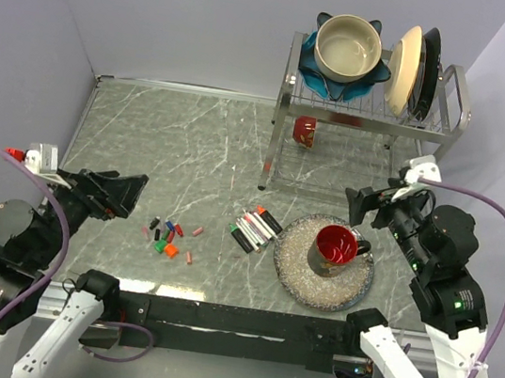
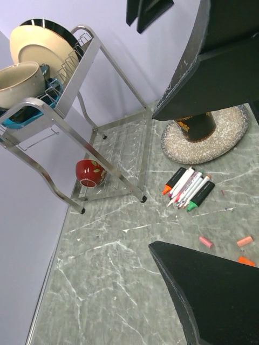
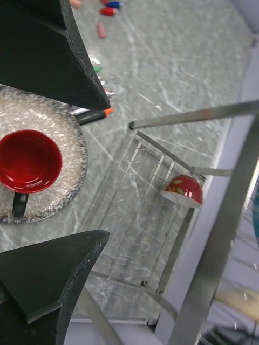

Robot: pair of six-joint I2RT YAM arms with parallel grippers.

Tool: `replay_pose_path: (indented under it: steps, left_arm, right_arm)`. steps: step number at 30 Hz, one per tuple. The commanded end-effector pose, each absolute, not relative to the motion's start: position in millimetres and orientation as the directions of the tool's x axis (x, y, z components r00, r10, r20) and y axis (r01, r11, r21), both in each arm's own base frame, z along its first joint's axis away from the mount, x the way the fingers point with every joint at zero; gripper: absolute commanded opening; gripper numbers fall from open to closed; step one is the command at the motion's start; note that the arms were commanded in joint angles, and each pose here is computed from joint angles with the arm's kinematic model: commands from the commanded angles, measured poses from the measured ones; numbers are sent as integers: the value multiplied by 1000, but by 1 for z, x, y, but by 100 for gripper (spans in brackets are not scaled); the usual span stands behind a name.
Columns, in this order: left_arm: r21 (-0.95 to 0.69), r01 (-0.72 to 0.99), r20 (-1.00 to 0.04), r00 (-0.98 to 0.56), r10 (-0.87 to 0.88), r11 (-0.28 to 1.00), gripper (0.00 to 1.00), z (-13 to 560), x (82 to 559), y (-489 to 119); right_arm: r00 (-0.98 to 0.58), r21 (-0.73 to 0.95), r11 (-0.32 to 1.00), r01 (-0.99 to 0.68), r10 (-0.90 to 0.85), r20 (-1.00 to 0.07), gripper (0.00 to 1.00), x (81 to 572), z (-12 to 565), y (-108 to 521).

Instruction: Open the pen caps

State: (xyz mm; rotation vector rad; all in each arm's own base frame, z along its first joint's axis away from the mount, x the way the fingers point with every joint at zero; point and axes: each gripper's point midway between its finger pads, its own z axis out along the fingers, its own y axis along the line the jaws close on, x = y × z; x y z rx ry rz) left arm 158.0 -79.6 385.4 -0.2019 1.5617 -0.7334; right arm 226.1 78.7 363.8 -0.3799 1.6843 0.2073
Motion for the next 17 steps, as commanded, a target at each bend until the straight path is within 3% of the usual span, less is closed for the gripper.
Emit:
replay_pose_path:
  steps: [1,17]
  left_arm:
    - [-526,299,-849,-124,-514,796,99,391,159,-77]
    - [-530,285,-848,-144,-511,799,99,379,169,-79]
  right_arm:
    - [-37,22,971,-236,13,-999,100,229,400,61]
    - [-14,54,986,-158,52,-999,100,231,410,47]
